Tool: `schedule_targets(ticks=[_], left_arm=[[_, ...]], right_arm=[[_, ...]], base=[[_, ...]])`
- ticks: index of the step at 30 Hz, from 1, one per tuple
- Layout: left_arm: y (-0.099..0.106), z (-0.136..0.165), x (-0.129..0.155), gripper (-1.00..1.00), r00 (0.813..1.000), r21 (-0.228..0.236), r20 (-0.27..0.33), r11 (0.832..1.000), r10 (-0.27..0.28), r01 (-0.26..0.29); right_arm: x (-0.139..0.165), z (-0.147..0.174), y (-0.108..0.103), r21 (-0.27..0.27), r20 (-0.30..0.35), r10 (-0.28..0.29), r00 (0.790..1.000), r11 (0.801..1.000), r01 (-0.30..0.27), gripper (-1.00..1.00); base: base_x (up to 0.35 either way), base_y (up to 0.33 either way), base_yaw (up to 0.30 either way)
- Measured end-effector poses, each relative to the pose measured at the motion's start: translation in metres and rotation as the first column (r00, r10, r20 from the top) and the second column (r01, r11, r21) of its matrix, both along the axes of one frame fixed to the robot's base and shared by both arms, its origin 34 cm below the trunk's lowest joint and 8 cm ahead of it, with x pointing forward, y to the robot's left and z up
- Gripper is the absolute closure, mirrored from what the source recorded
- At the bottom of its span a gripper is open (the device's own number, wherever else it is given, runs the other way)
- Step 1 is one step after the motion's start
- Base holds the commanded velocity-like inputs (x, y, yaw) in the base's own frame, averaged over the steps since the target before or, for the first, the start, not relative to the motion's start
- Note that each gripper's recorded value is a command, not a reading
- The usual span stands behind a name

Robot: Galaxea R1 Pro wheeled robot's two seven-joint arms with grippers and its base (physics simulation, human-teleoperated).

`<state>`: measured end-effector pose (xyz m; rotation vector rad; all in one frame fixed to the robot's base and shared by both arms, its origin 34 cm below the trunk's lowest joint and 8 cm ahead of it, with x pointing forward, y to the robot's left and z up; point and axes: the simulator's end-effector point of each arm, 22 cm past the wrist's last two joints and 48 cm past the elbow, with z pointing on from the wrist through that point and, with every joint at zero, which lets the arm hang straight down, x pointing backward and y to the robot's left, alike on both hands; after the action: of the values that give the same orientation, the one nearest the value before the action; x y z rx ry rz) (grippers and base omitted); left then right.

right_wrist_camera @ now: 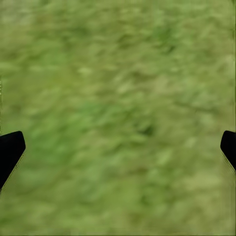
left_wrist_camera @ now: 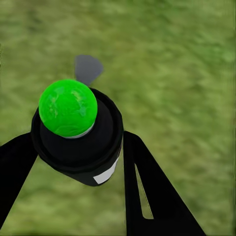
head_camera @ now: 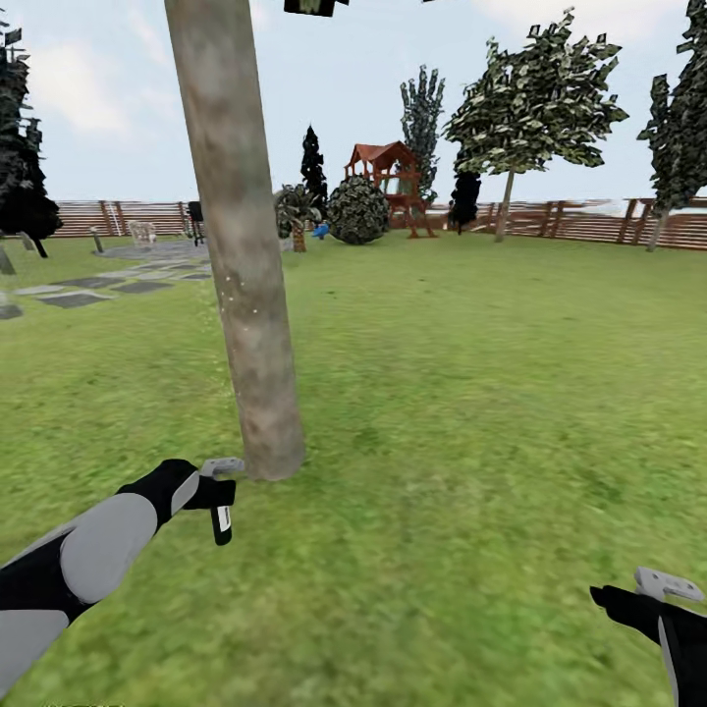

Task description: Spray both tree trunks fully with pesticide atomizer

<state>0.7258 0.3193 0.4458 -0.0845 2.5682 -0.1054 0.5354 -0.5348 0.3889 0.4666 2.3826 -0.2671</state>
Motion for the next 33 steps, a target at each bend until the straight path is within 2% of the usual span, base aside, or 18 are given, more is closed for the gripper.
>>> schedule_targets(ticks=[12,19,26,33], left_arm=[[0.0,-0.0002,0.0,1.0,1.0,0.0,0.0,1.0,0.0,0.0],[-0.0001,-0.0002,0.0001,1.0,1.0,0.0,0.0,1.0,0.0,0.0],[0.0003,-0.0001,0.0,1.0,1.0,0.0,0.0,1.0,0.001,-0.001],[0.0087,0.0071,0.0046,1.0,1.0,0.017,0.011,1.0,0.009,-0.01]], right_arm=[[0.0002,0.0,0.0,0.0,0.0,0.0,1.0,1.0,0.0,-1.0],[0.0001,0.0,-0.0001,0.0,0.0,0.0,1.0,1.0,0.0,-1.0],[0.0002,0.0001,0.0,0.0,0.0,0.0,1.0,1.0,0.0,-1.0],[0.0,-0.0002,0.0,0.001,0.001,0.0,1.0,1.0,0.0,-1.0]], base=[[0.026,-0.298,0.247],[0.004,-0.318,0.071],[0.082,-0.32,0.224],[0.026,-0.075,0.034]])
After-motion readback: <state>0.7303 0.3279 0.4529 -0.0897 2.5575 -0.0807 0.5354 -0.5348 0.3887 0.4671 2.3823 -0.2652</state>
